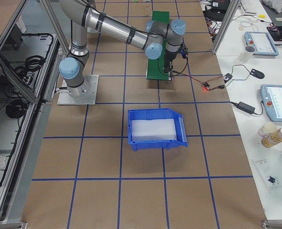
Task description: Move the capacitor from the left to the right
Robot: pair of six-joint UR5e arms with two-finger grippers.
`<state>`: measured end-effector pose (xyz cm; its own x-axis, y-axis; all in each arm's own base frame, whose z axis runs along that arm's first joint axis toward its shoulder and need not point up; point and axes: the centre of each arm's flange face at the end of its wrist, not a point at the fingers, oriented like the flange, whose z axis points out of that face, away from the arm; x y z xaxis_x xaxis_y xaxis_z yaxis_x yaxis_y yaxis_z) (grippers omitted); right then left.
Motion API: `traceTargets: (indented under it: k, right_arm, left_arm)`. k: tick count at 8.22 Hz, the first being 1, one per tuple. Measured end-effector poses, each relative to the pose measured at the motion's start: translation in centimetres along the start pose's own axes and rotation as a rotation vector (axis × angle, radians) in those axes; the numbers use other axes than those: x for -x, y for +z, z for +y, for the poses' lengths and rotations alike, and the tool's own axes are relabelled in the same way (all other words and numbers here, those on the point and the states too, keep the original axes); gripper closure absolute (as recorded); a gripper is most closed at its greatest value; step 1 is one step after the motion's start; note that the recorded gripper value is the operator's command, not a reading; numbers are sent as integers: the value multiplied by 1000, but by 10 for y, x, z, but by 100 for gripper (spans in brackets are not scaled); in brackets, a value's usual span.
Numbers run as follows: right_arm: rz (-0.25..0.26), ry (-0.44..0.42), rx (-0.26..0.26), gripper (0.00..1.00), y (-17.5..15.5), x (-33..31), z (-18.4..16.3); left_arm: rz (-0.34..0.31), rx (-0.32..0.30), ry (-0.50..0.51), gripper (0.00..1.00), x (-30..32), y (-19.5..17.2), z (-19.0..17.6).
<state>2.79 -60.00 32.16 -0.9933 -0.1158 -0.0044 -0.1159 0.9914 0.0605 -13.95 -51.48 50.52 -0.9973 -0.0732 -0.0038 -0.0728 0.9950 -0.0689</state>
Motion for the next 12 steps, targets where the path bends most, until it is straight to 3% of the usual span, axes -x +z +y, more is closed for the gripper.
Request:
traceTargets:
  k: [3, 5, 6, 7, 9, 10, 12]
  right_arm:
    - [74, -201, 34, 100, -25, -184, 45]
    - [108, -299, 22, 100, -25, -272, 81]
    - [117, -328, 21, 57, -18, -293, 88]
    - [105, -343, 34, 1, 2, -311, 92]
    - [77, -376, 56, 0, 37, -330, 93]
    - [74, -377, 54, 0, 38, -331, 94]
    - [78, -368, 28, 0, 3, -313, 100]
  left_arm:
    - [0, -2, -1, 0, 0, 0, 0]
    - [0, -2, -1, 0, 1, 0, 0]
    - [0, -1, -1, 0, 1, 0, 0]
    - [0, -1, -1, 0, 1, 0, 0]
    - [0, 1, 0, 0, 1, 1, -1]
    - [0, 1, 0, 0, 1, 1, -1]
    - [0, 2, 0, 0, 1, 1, -1]
